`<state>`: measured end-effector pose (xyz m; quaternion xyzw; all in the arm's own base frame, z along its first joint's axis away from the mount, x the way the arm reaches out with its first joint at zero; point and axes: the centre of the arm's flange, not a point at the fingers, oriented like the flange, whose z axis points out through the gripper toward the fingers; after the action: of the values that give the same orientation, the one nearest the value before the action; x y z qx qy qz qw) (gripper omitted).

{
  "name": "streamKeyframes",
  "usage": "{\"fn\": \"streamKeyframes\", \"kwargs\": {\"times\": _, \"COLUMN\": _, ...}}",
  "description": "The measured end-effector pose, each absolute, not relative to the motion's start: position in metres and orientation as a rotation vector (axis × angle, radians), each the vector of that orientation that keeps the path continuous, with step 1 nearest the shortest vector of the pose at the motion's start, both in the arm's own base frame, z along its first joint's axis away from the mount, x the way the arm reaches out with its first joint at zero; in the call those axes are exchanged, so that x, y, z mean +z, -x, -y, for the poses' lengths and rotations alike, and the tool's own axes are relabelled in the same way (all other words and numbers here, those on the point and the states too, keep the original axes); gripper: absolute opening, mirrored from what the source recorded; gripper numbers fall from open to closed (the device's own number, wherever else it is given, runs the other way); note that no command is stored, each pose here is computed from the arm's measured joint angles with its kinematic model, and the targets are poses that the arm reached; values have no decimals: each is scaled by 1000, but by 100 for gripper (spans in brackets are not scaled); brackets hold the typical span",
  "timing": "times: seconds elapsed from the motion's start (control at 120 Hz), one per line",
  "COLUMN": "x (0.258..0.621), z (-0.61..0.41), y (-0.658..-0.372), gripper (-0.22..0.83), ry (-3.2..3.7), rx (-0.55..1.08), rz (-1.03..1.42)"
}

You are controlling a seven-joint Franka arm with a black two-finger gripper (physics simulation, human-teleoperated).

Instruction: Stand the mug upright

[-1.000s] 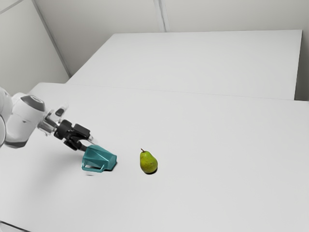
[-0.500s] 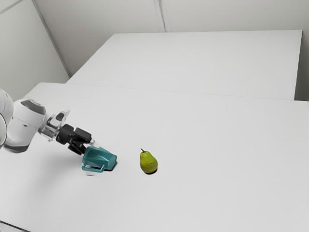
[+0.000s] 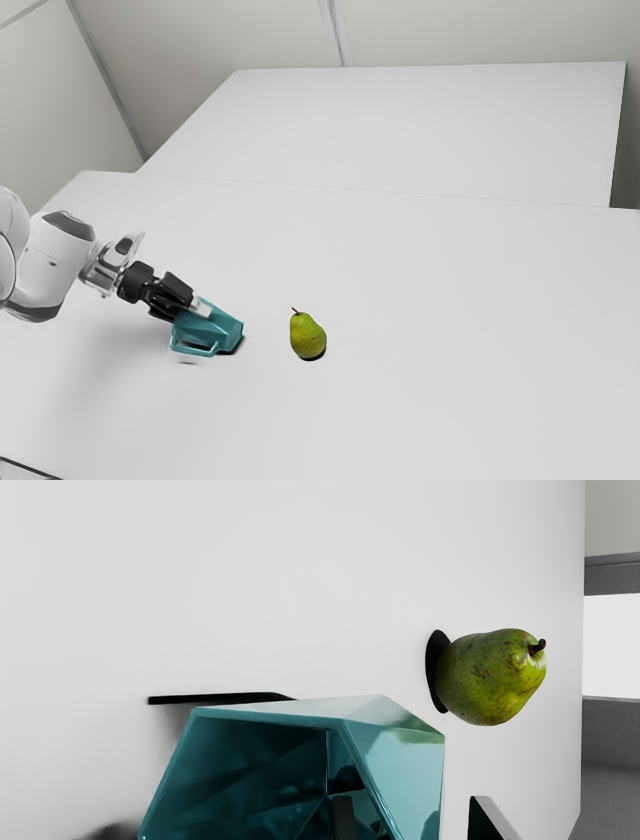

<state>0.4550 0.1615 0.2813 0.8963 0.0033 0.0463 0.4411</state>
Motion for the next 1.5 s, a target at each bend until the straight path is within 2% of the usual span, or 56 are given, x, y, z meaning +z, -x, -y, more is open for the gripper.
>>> {"fn": "streamKeyframes", "kwargs": {"times": 0.142, "x": 281, "z": -161, "y": -454, "gripper": 1, "ry": -2224, "rx": 115, "rz": -6}}
{"fn": "streamKeyframes", "kwargs": {"times": 0.317, "x": 285, "z": -157, "y": -457, "gripper": -7, "ry": -2218, "rx": 128, "rz": 8}}
{"fn": "streamKeyframes", "kwargs": {"times": 0.417, "x": 302, "z": -147, "y": -462, "gripper": -12, "ry": -2202, "rx": 168, "rz": 52}}
{"fn": "streamKeyframes", "kwargs": {"times": 0.55, "x": 338, "z": -132, "y": -470, "gripper": -14, "ry": -2196, "rx": 228, "rz": 150}}
{"fn": "streamKeyframes", "kwargs": {"times": 0.692, "x": 371, "z": -120, "y": -486, "gripper": -15, "ry": -2276, "rx": 223, "rz": 288}}
{"fn": "streamKeyframes", "kwargs": {"times": 0.85, "x": 398, "z": -108, "y": -510, "gripper": -16, "ry": -2448, "rx": 149, "rz": 462}}
{"fn": "streamKeyframes", "kwargs": {"times": 0.992, "x": 416, "z": -79, "y": -544, "gripper": -16, "ry": -2633, "rx": 36, "rz": 677}}
{"fn": "streamKeyframes", "kwargs": {"times": 1.167, "x": 412, "z": -12, "y": -561, "gripper": -16, "ry": -2761, "rx": -73, "rz": 925}}
{"fn": "streamKeyframes", "kwargs": {"times": 1.5, "x": 376, "z": -11, "y": -560, "gripper": -16, "ry": -2928, "rx": 36, "rz": 878}}
